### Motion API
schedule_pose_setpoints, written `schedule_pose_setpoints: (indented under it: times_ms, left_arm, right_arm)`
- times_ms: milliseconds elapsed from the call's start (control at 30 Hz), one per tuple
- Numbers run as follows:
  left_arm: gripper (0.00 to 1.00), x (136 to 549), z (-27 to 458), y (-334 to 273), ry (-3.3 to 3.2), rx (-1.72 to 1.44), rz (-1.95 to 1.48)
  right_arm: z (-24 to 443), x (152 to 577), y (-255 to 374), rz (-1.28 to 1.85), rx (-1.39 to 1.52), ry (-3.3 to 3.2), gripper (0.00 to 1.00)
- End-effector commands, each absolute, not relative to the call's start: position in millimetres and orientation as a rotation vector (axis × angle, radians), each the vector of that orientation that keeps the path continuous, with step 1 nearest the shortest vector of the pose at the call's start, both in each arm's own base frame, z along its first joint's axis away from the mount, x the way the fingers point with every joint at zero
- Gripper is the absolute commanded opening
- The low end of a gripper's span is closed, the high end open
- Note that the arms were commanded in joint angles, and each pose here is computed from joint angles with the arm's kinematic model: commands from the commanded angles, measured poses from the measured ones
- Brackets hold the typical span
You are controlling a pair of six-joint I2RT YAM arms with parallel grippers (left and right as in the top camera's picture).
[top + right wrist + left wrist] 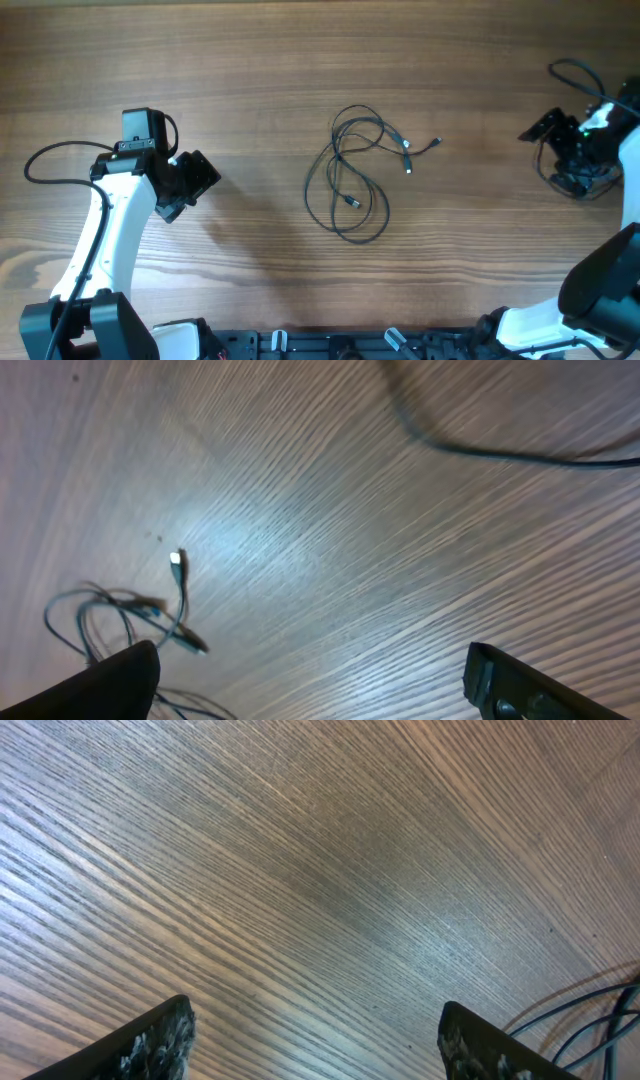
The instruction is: Untangle cables
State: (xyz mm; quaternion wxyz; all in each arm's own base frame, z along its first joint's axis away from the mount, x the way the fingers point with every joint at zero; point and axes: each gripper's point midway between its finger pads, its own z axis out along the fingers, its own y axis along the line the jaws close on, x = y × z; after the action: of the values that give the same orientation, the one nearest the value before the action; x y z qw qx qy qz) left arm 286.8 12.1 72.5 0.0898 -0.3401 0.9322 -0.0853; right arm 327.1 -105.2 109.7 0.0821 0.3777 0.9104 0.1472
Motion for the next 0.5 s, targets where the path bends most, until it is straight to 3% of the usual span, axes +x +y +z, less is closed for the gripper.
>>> schedule_pose_setpoints:
  times_ms: [0, 133, 467]
  left_arm:
    - [0.81, 288.3, 73.0, 14.8, 2.764, -1.018, -0.241]
    - [0.84, 288.2, 73.0, 14.8, 2.764, -1.018, -0.241]
    - [0.87, 288.3, 73.0, 14.8, 2.764, -1.018, -0.241]
  right_arm:
    - [112.6, 340.7, -67.2, 0.540, 0.833, 2.799, 1.00]
    - [117.5, 350.7, -15.7, 0.638, 0.508, 2.846, 1.00]
    - [104.1, 343.8, 95.8, 0.442, -0.125, 2.941, 0.98]
